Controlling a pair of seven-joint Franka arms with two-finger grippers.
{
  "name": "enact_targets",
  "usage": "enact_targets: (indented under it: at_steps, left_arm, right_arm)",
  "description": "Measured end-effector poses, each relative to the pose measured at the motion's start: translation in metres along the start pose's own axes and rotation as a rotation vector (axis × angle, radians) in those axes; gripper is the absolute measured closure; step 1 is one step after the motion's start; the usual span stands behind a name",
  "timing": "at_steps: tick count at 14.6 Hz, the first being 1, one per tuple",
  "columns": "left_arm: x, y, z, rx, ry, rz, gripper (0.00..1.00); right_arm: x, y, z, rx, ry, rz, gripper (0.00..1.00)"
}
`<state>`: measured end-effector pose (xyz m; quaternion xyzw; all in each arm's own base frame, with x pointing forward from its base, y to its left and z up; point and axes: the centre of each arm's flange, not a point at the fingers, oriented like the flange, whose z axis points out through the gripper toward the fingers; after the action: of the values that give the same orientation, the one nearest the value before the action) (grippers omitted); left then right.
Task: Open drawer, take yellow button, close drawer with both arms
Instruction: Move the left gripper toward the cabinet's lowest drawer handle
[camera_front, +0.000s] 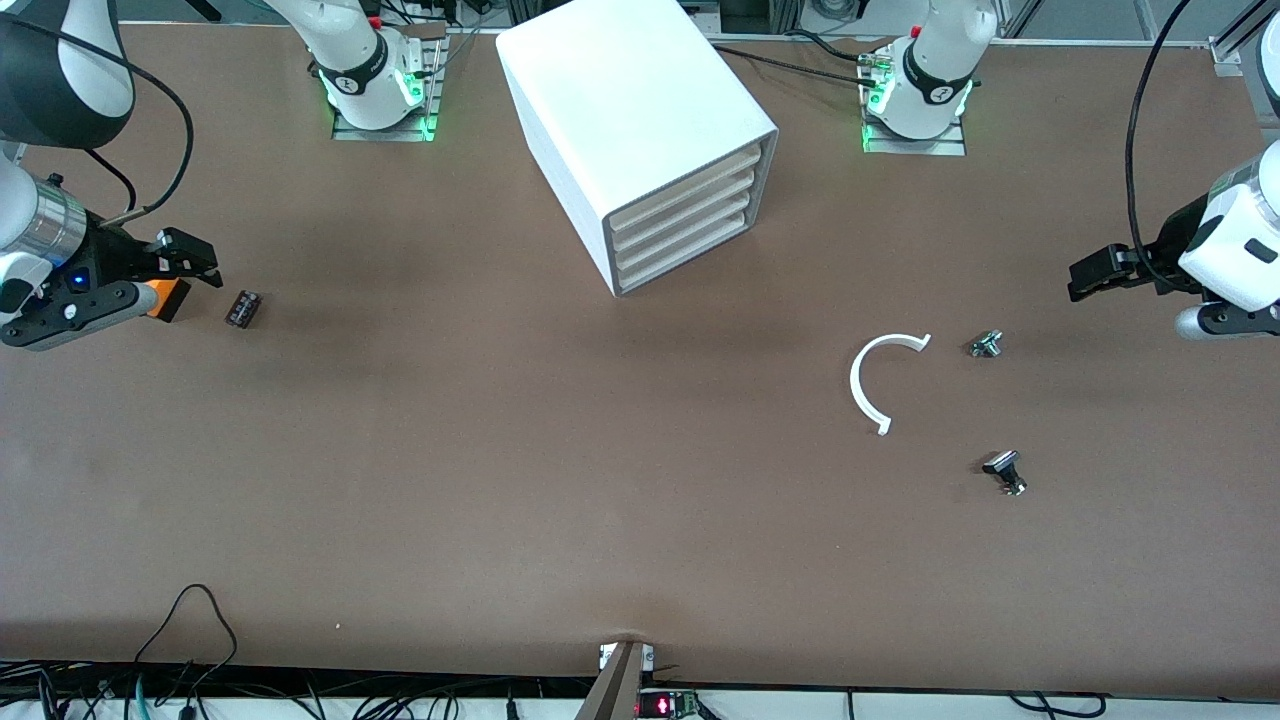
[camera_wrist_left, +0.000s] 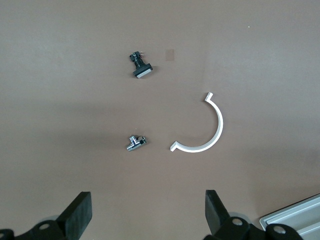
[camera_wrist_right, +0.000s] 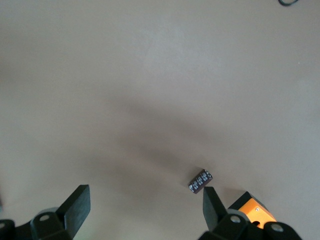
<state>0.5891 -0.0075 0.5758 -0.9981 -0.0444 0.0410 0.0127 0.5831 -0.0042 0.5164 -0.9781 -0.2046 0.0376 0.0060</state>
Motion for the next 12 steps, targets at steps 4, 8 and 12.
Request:
enact_targets:
  at_steps: [4, 8, 12]
  left_arm:
    - [0.000, 0.002, 0.000, -0.004, 0.001, 0.003, 0.00]
    - [-0.002, 0.017, 0.004, -0.018, -0.013, 0.027, 0.00]
    - [-0.006, 0.034, 0.056, -0.005, -0.139, 0.058, 0.00]
  right_arm:
    - [0.009, -0.024, -0.004, -0.003, 0.004, -0.043, 0.00]
    - [0.008, -0.023, -0.003, 0.000, -0.002, -0.060, 0.00]
    - [0.006, -0.018, -0.003, 0.000, -0.003, -0.126, 0.00]
